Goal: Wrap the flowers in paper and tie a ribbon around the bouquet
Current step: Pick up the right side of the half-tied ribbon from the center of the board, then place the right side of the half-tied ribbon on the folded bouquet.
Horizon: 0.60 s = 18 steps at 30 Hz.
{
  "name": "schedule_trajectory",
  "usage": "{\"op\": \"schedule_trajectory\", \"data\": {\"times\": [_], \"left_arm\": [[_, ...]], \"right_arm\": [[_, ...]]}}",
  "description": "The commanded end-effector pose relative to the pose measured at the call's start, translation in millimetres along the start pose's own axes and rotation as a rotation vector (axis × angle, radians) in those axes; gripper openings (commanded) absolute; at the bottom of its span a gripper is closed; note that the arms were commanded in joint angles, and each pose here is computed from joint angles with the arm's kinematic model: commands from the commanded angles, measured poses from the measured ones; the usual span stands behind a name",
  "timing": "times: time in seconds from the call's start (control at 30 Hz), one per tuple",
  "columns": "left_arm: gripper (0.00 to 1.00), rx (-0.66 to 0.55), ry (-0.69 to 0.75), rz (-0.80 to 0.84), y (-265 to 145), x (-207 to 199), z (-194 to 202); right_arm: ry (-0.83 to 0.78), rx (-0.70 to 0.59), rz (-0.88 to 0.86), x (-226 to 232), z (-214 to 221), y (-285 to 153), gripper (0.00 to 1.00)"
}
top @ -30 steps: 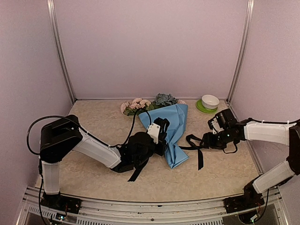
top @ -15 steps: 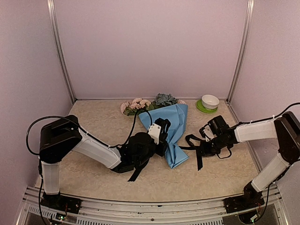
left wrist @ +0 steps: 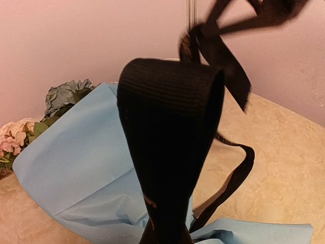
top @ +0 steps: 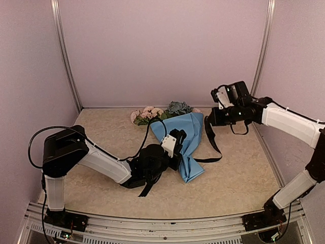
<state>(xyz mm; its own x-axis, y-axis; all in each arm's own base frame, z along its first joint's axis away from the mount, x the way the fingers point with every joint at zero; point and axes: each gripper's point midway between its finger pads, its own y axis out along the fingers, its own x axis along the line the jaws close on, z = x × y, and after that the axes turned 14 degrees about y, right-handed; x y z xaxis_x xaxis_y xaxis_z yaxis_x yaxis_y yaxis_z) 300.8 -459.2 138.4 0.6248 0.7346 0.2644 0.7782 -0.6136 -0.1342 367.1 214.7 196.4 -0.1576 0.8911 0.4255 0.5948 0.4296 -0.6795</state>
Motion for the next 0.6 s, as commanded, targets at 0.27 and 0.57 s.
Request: {"op": "schedule_trajectory", "data": {"times": [0.27, 0.57], "left_arm": [[0.00, -0.076, 0.085, 0.019, -17.2, -22.9, -19.0], [0.00, -0.075, 0.077, 0.014, -21.4, -27.7, -14.6]], "right_arm": [[-0.354, -0.161, -0.547, 313.3, -39.3, -47.0, 0.00], [-0.406, -0.005, -0.686, 383.4, 28.4, -17.1, 0.00]]}}
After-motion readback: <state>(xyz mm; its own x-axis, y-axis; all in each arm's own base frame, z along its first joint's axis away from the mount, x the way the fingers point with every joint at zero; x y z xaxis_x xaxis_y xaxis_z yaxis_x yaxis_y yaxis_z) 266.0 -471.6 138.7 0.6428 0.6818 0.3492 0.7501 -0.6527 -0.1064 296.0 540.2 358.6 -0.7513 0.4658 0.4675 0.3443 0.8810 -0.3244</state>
